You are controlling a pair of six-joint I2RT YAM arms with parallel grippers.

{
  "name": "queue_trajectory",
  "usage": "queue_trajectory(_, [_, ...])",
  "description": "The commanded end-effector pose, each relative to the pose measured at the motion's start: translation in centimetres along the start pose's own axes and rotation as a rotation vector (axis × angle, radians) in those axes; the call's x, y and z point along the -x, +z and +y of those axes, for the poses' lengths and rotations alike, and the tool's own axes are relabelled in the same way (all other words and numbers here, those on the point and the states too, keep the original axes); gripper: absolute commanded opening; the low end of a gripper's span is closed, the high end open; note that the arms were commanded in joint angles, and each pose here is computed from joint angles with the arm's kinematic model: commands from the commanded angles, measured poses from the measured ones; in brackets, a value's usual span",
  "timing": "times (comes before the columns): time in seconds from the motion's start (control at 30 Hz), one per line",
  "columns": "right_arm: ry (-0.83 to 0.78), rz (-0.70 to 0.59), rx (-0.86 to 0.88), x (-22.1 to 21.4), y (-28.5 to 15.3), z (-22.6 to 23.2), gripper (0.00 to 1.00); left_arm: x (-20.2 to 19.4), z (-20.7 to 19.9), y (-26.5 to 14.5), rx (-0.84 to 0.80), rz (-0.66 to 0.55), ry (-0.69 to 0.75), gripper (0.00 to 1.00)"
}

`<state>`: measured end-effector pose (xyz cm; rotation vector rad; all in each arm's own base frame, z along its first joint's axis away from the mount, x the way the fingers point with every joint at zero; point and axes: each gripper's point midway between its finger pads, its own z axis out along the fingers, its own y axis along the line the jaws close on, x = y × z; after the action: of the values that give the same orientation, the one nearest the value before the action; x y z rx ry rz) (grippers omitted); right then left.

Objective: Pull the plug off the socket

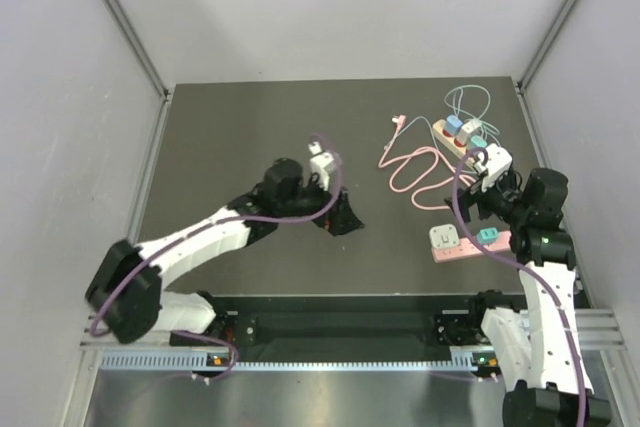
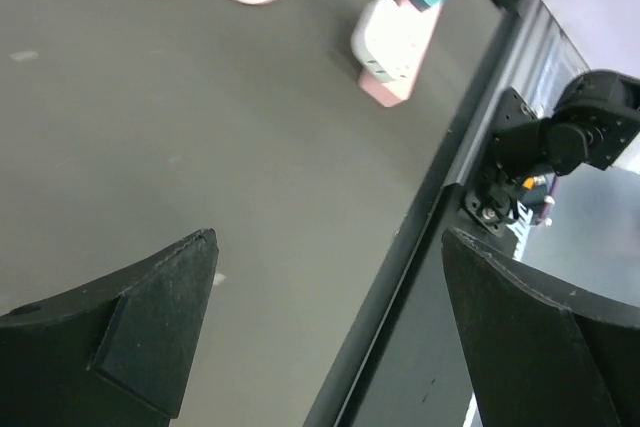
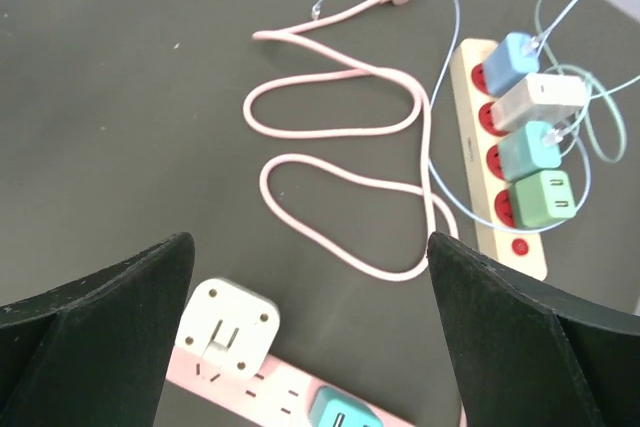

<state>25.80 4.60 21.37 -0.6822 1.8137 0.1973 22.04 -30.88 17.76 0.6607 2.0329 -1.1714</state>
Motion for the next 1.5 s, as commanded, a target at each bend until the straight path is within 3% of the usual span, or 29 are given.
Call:
queue_trajectory(0.0, [-0.024, -0.027, 0.078, 0.8, -0.4, 0.8, 1.0, 0.7, -2.1, 4.5, -0.046, 0.018, 0.052, 0.98])
queue_trajectory(0.17, [-0.005, -0.017, 0.037, 0.6, -0.6, 0.0, 1.0, -1.5, -3.3, 11.4, -0.105, 0.077, 0.018, 0.96])
queue_trajectory(0.43, [-0.009, -0.022, -0.01, 0.7, -1.1, -0.7, 1.0, -0.7, -6.7, 18.2, -0.276, -0.01, -0.045, 0.96])
queue_trajectory(0.63, [-0.016, -0.029, -0.026, 0.8, -1.4, -0.8, 1.0, -1.2, -5.5, 22.2, -0.251, -0.035, -0.147, 0.94])
queue_trajectory(0.97, [-0.018, -0.026, -0.031, 0.7, -1.4, -0.9, 1.0, -2.1, -6.1, 24.9, -0.293, -0.017, -0.237, 0.81])
queue_trajectory(1.1, [-0.015, -0.024, -0.033, 0.6, -1.4, -0.9, 1.0, -2.5, -7.3, 25.6, -0.333, 0.012, -0.248, 0.71])
queue_trajectory(1.47, [-0.013, -0.02, -0.039, 0.5, -1.3, -1.1, 1.0, -4.1, -8.6, 25.2, -0.364, 0.067, -0.227, 0.67])
